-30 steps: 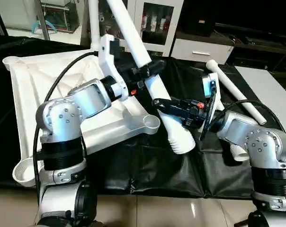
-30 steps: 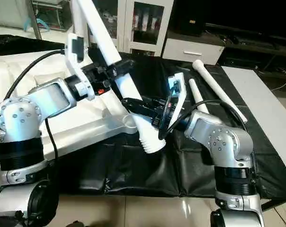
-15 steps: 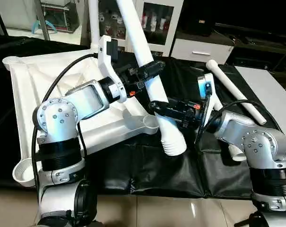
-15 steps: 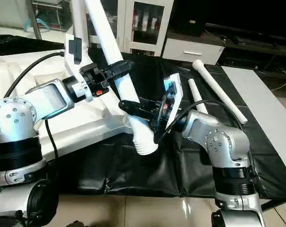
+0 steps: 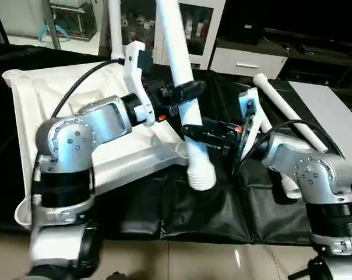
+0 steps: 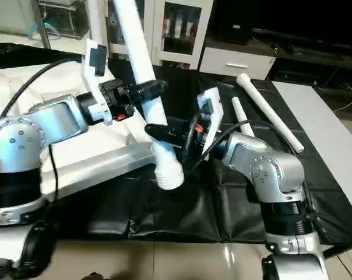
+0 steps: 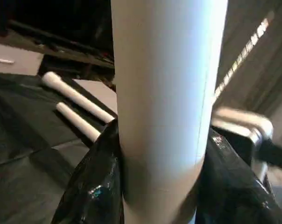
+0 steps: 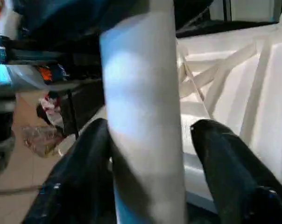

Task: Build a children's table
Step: Pick table leg

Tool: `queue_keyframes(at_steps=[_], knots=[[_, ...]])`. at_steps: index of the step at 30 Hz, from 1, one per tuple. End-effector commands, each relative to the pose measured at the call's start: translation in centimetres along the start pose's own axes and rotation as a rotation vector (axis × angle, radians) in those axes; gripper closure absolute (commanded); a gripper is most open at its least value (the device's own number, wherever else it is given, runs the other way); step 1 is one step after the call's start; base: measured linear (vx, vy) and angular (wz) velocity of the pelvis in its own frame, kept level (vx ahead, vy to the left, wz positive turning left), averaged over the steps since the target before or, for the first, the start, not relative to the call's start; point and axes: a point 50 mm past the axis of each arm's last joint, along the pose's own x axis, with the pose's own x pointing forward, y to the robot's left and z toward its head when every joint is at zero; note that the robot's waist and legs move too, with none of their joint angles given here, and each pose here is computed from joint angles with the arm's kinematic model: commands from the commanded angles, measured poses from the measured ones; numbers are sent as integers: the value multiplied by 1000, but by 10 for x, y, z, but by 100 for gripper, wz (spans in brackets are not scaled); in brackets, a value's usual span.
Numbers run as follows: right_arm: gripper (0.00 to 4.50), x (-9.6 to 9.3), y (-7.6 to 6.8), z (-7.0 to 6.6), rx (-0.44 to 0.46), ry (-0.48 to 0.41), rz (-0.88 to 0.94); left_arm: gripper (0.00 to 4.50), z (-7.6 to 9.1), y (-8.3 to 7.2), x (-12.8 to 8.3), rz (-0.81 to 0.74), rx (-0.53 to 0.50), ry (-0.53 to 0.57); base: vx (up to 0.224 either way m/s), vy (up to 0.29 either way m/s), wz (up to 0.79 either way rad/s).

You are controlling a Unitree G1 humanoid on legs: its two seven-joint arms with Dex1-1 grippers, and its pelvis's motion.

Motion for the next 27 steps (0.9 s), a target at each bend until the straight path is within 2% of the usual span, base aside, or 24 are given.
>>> queue_keyframes(at_steps=[1,3,7,18,27], knots=[[129,-7,-7,6,-25,35,-66,270,0,-22,5,-174,58,22,0,0,0],[126,-7,-5,10,-29,71,-39,271,3,-31,3,-292,81,22,0,0,0],[126,-10,4,12,-29,142,67,271,8,-38,-2,-464,121,2,0,0,0],[126,-15,18,4,-10,250,213,271,13,-30,1,-515,138,13,0,0,0],[126,-10,22,-11,-19,321,226,271,12,-30,1,-538,147,21,0,0,0]])
